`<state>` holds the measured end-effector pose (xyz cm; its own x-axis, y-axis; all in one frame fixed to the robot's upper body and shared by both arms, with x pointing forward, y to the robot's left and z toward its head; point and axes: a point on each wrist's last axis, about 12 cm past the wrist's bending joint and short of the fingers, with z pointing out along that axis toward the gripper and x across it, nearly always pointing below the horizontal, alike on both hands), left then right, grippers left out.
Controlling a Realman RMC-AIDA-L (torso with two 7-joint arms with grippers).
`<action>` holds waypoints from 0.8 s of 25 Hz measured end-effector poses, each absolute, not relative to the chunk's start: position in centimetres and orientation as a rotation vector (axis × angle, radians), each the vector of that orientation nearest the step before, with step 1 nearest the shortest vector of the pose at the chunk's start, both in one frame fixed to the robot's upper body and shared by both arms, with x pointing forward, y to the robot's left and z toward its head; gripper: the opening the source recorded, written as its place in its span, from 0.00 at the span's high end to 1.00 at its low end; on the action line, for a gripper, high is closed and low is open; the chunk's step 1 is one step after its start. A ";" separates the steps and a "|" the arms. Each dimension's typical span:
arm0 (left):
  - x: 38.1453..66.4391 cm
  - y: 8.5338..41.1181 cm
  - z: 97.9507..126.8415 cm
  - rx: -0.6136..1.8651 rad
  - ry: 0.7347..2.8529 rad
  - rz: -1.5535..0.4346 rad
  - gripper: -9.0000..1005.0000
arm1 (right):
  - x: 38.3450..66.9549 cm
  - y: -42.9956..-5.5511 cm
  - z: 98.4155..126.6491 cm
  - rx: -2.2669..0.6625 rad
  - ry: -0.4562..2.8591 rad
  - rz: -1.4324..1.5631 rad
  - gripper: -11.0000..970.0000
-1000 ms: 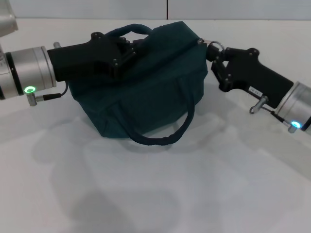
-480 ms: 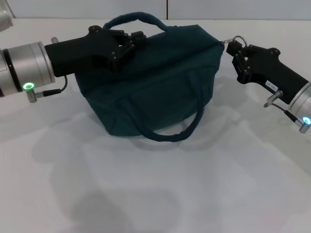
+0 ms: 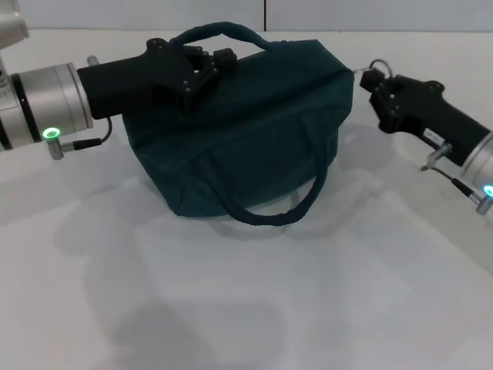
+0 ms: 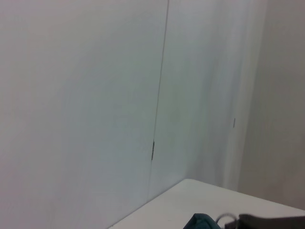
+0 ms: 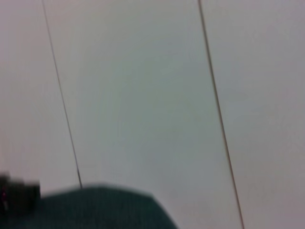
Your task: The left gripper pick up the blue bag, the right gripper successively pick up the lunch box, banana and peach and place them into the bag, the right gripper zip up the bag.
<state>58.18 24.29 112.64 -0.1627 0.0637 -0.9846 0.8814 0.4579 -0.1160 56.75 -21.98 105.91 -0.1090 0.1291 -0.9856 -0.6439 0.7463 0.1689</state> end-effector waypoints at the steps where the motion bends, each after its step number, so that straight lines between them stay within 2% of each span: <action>1: 58.2 24.3 112.6 0.847 1.574 -0.901 0.97 | 56.6 -22.2 106.0 -0.420 1.543 0.705 0.96; 6: 58.0 24.3 112.6 0.846 1.577 -0.913 0.97 | 56.6 -23.5 106.5 -0.387 1.533 0.745 0.95; 9: 57.9 24.2 112.4 0.836 1.576 -0.920 0.97 | 56.6 -23.9 106.4 -0.380 1.543 0.749 0.87; 15: 57.3 25.1 112.6 0.724 1.523 -0.937 0.77 | 55.8 -24.5 107.1 -0.374 1.472 0.783 0.70; 19: 55.7 26.2 113.4 0.677 1.398 -0.987 0.66 | 55.0 -24.6 109.3 -0.435 1.313 0.909 0.59; 20: 55.2 26.4 113.6 0.682 1.359 -0.999 0.63 | 54.7 -24.4 110.0 -0.478 1.270 0.963 0.59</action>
<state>55.17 26.43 113.57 -0.0709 -0.1831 -0.9805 0.8810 0.4494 -0.1476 54.69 -24.43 109.97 -0.0028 0.3365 -0.9417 -0.8160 0.5436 0.1967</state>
